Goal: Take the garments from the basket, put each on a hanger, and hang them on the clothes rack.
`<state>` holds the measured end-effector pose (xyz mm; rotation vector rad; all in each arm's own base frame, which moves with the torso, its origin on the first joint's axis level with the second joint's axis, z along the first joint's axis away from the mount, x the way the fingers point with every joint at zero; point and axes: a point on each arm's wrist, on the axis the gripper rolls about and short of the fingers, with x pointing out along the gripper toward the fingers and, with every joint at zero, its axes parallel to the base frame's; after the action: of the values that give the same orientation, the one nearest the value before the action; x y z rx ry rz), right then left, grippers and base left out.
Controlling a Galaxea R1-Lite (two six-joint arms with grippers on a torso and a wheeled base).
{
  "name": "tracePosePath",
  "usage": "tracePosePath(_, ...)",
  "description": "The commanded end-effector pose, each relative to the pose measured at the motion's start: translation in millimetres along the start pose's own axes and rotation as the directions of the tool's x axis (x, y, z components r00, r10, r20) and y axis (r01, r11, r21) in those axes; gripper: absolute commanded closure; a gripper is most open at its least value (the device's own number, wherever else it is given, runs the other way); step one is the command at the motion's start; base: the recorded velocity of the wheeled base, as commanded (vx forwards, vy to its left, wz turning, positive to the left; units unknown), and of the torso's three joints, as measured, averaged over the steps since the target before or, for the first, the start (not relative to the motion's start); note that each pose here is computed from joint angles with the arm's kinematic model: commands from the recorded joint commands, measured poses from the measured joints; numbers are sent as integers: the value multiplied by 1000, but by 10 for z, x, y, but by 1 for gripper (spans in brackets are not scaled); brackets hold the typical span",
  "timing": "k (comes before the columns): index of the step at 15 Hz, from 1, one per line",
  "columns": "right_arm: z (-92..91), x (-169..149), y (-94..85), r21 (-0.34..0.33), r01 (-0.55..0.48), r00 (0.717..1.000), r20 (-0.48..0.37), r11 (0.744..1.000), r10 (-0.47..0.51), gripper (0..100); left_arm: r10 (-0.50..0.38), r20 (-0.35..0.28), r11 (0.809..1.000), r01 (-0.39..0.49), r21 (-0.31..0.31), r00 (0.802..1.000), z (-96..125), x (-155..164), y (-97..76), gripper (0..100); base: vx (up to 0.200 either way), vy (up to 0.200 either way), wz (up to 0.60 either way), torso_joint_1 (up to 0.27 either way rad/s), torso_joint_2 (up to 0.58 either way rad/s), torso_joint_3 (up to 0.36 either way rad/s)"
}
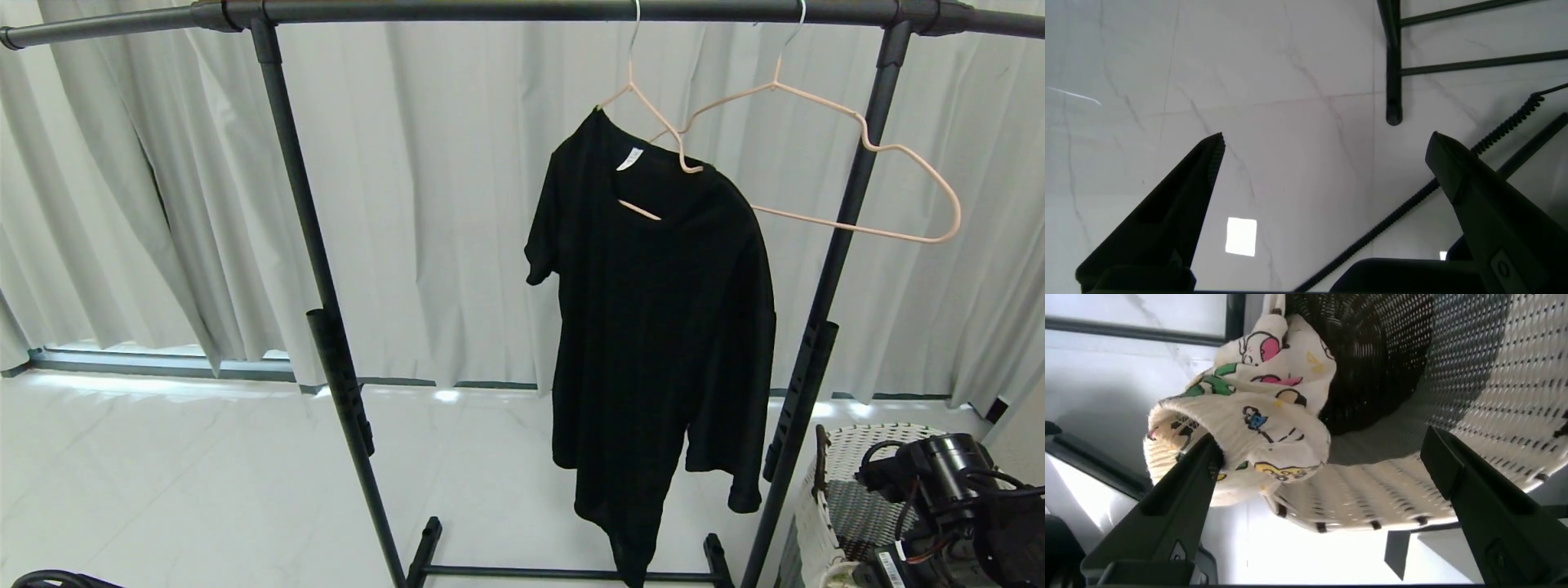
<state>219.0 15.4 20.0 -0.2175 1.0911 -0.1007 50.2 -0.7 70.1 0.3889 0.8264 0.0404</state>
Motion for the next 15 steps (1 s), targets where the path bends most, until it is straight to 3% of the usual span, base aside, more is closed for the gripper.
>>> tracePosePath(1, 22, 47, 28, -5, -8, 1000, 8, 1000, 8, 0, 1, 1, 1000, -1, 1, 1000, 0, -1, 0, 0, 0, 0, 0, 0, 0, 0)
tracePosePath(2, 24, 57, 28, -3, -10, 1000, 9, 1000, 10, 0, 1, 0, 1000, -1, 2, 1000, 1, 1, 0, 0, 0, 0, 0, 0, 0, 0)
tracePosePath(3, 22, 63, 15, 2, -8, 1000, 7, 1000, 8, 100, 0, -2, 1000, 0, 2, 1000, 1, 2, 0, 0, 0, 0, 0, 0, 0, 0)
tracePosePath(10, 23, 84, 14, 6, -40, 999, 4, 999, 40, 100, 0, -2, 1000, 0, 2, 1000, 1, 2, 0, 0, 0, 0, 0, 0, 0, 0)
tracePosePath(15, 47, -458, -62, 3, -50, 985, 168, 999, 48, 100, 2, 0, 1000, -2, -1, 1000, 0, 0, 1, 0, 0, 0, 0, 0, 0, 0)
